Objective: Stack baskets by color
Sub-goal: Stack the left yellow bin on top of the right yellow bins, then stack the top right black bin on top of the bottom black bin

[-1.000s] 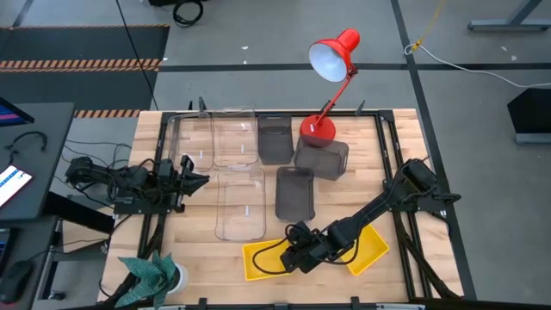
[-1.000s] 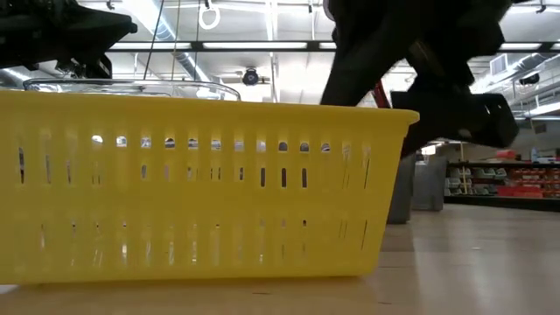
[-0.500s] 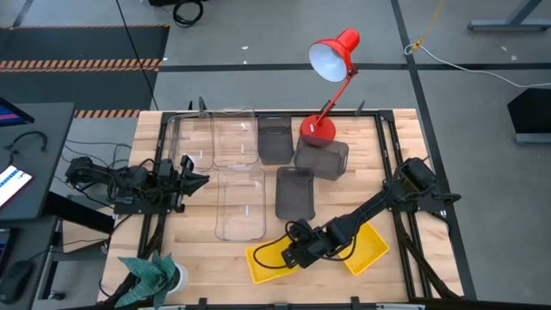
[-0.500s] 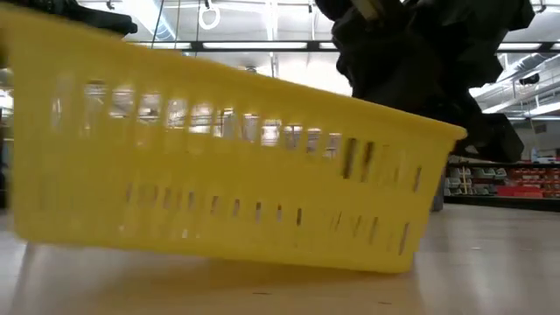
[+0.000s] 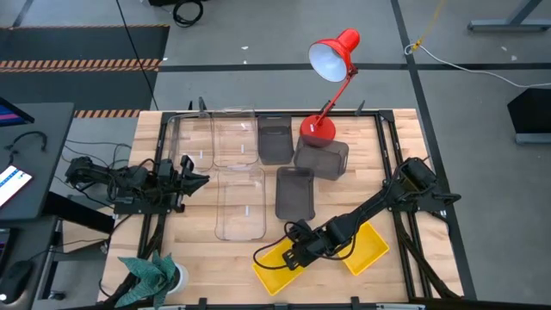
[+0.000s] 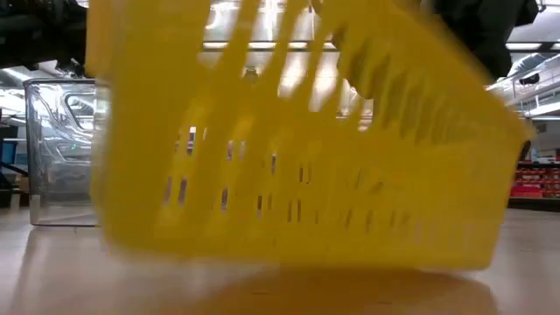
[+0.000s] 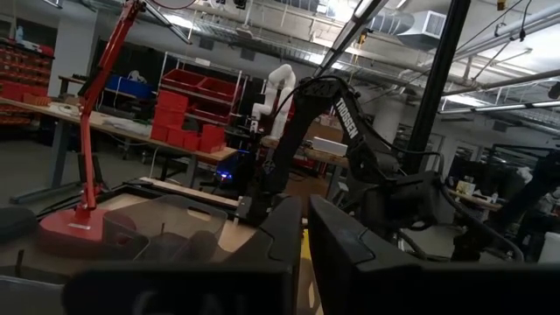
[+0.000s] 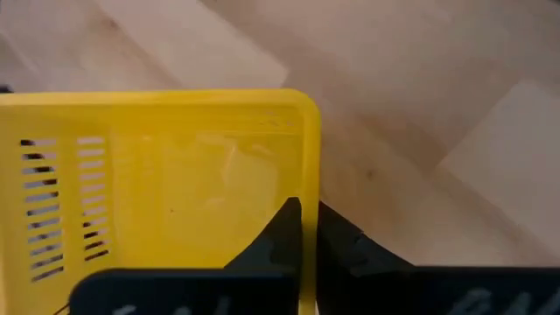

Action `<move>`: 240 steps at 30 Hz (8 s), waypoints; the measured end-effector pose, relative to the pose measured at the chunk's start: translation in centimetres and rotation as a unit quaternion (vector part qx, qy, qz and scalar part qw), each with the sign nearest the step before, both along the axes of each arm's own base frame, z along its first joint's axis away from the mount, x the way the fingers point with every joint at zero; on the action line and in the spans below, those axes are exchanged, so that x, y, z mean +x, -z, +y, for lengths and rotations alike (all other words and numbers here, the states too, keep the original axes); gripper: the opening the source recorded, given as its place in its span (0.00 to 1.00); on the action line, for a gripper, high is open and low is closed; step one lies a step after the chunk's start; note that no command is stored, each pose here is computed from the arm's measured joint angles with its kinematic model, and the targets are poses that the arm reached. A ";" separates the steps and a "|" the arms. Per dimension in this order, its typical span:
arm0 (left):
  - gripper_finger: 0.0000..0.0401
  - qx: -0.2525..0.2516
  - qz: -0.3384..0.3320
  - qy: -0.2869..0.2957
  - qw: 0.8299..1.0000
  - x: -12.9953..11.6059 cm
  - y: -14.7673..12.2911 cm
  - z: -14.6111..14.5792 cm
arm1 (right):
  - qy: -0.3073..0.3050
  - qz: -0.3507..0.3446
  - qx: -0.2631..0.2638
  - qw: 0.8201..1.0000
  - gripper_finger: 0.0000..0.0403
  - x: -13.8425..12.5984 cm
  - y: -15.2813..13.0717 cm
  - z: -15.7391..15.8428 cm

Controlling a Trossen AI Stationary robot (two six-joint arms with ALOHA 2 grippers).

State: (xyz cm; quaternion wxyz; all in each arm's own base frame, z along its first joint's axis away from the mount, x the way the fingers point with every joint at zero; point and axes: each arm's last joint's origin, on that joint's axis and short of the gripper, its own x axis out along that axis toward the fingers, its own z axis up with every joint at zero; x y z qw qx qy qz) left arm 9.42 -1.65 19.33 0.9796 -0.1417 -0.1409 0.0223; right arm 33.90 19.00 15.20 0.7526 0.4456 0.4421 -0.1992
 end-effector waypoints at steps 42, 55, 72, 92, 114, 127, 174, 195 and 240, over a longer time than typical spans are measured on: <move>0.09 0.000 0.000 0.000 1.000 0.0 0.0 0.0 | 0.008 0.235 -0.121 0.964 0.03 -20.4 -12.6 -1.8; 0.08 0.000 0.000 0.000 1.000 0.0 0.0 0.0 | 0.023 0.233 -0.097 0.967 0.06 -20.2 -7.3 -1.9; 0.08 0.000 0.000 0.000 1.000 0.0 0.0 0.0 | -0.028 0.265 0.003 0.964 0.35 -18.6 -8.3 -3.4; 0.09 0.000 0.000 0.000 1.000 0.0 0.0 0.0 | -0.037 -0.043 -0.144 0.988 0.35 -10.4 -8.8 -5.3; 0.08 0.000 0.000 0.000 1.000 0.0 0.0 0.0 | -0.257 -0.054 -0.234 0.936 0.35 1.1 -10.2 -10.6; 0.08 0.000 0.001 0.000 1.000 0.0 0.0 0.0 | -0.365 -0.014 -0.311 0.878 0.35 3.7 -13.1 -13.8; 0.07 0.001 0.002 0.000 1.000 0.0 0.0 0.0 | -0.417 0.051 -0.340 0.841 0.35 2.5 -8.6 -24.6; 0.07 0.001 0.002 0.000 1.000 0.0 0.0 0.0 | -0.211 0.222 -0.278 0.911 0.35 -2.0 -8.4 -33.3; 0.09 0.000 0.002 0.000 1.000 0.0 0.0 0.0 | -0.336 0.259 -0.283 0.860 0.29 -4.8 -5.9 -36.5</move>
